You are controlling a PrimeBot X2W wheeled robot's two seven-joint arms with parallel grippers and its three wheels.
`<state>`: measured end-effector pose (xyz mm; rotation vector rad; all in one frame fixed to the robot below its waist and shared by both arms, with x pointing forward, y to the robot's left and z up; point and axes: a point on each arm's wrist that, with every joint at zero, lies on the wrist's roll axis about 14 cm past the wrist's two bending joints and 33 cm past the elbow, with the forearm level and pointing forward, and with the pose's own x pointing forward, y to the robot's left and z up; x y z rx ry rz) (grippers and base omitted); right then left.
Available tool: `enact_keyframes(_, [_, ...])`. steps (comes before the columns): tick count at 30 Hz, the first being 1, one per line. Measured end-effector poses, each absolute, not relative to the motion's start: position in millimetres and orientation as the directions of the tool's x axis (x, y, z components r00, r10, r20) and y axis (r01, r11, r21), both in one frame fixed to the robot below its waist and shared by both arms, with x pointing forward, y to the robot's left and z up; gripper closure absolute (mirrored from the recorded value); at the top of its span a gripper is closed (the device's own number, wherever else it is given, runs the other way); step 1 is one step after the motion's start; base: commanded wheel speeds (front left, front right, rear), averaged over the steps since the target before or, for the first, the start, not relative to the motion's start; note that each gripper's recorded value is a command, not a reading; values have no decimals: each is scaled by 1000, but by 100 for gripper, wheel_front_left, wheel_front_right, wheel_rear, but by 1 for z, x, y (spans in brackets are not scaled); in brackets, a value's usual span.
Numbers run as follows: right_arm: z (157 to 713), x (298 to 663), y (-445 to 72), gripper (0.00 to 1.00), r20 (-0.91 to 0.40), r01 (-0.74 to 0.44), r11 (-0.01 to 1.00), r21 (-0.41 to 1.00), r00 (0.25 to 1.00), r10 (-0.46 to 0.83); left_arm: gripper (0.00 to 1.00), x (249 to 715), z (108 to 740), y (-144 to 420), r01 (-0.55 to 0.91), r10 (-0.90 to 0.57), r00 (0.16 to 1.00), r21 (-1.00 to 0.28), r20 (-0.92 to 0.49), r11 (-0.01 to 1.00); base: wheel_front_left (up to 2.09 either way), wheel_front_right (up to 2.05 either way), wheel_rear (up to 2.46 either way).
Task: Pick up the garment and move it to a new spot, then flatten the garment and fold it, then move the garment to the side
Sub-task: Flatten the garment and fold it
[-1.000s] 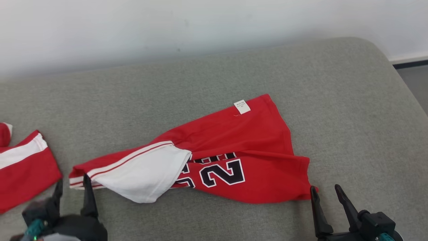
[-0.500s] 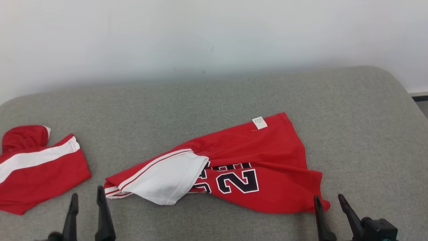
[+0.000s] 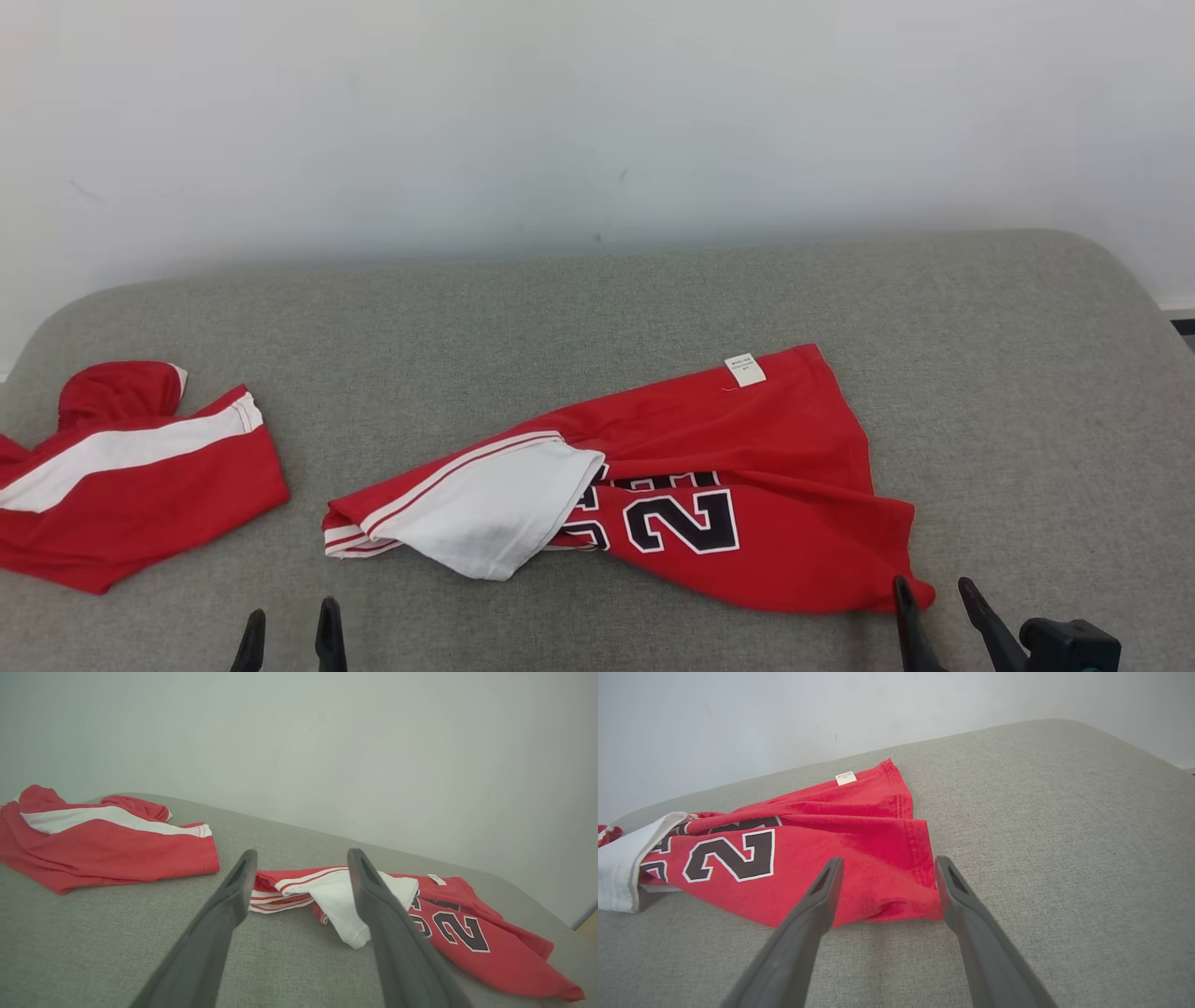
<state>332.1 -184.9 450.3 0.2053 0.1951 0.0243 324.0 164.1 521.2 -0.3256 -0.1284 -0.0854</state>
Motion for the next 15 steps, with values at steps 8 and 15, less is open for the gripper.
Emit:
enact_keyframes(8, [445,330,-191,0,-228,20,975,221,973,32,0,318,512,171,80,-47,993,-310,112,947,0,0,0])
enact_keyframes(15, [460,361,-207,0,-287,45,984,173,958,7,0,322,510,169,87,-56,993,-313,107,946,0,0,0])
